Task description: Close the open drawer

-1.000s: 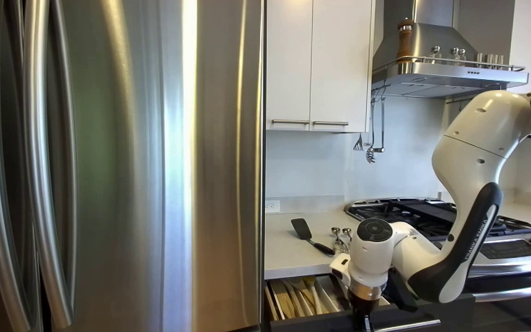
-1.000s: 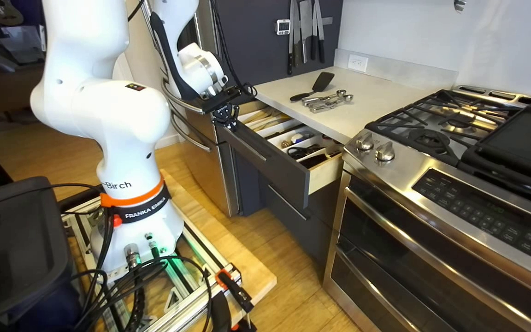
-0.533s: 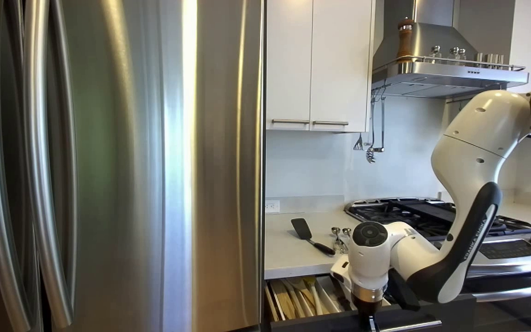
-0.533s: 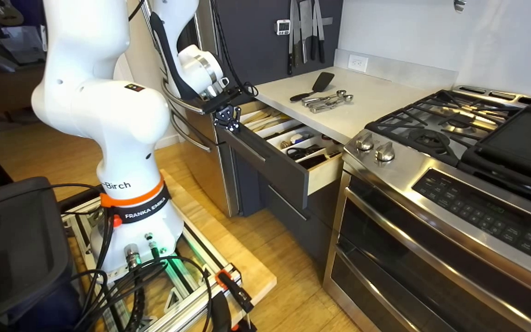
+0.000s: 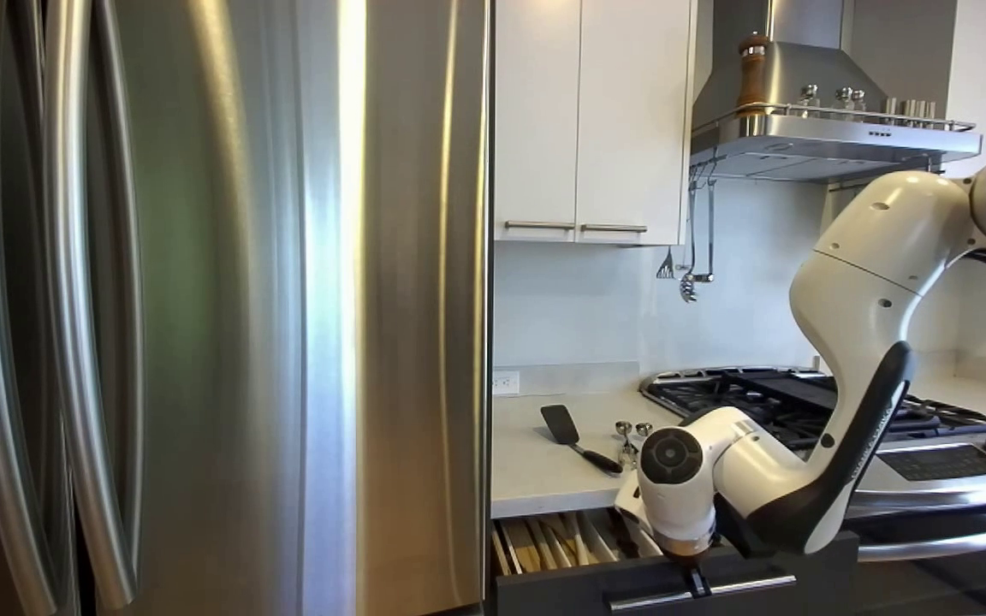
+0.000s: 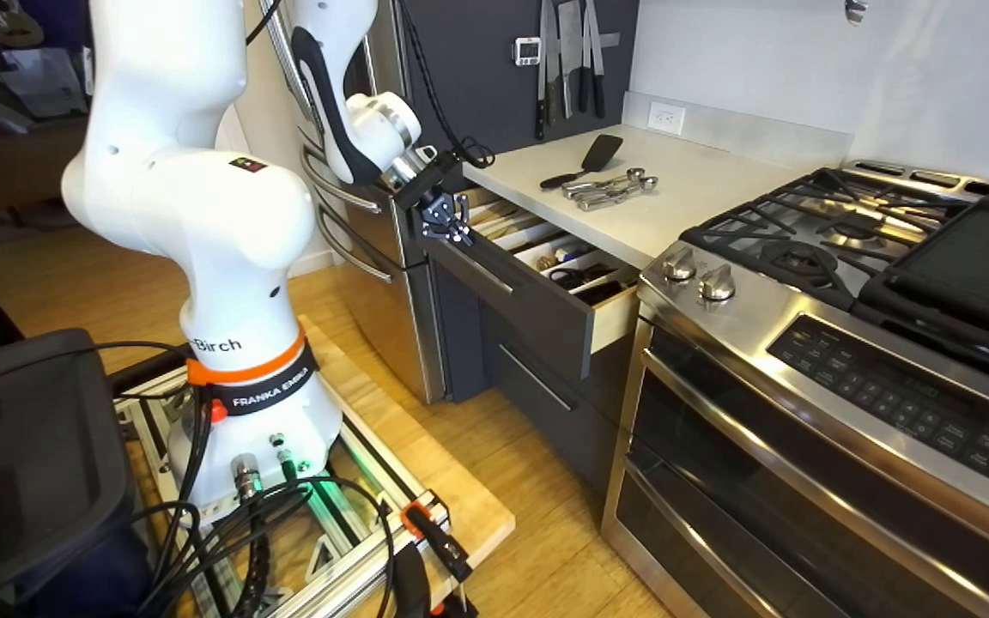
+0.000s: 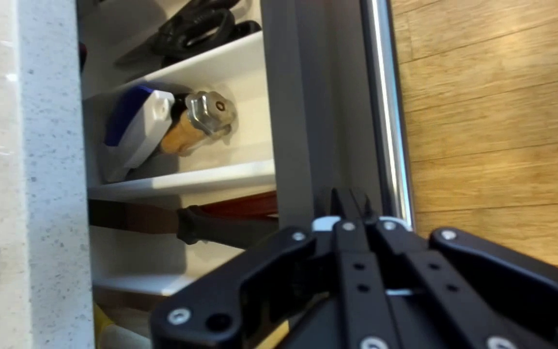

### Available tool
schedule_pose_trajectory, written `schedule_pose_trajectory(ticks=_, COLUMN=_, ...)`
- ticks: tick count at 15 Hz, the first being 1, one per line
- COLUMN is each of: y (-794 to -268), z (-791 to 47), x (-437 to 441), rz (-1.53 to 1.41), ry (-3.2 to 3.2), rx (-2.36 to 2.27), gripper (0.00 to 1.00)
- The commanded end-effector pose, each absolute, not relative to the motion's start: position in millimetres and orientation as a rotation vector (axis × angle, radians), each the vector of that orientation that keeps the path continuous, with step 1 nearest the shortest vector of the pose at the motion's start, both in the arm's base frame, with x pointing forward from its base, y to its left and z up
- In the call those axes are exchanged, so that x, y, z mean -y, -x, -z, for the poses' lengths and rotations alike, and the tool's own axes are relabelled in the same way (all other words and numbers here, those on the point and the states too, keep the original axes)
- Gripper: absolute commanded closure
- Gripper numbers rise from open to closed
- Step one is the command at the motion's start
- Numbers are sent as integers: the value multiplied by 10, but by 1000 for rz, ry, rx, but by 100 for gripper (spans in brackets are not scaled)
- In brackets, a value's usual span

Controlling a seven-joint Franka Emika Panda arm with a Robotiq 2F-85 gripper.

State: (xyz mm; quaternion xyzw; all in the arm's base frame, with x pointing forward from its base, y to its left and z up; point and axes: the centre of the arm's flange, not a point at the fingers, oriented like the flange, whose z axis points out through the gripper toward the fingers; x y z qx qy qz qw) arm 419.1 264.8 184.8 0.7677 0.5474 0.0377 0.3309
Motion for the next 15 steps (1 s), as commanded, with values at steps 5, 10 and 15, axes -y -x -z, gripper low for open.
schedule_pose_trajectory(ticks=5, y=-4516, z=-1615, x=-2390, rz=-206, ry=-1900, rx=-1351, gripper=100)
schedule_pose_trajectory(ticks=10, y=-4646, z=-1442, x=-2170, rz=-276, ry=-1856, rx=-1306, gripper=100)
schedule_pose_trajectory(ticks=15, y=-4763, z=-1251, x=-1920, rz=-334, ry=-1860, rx=-1256, gripper=100)
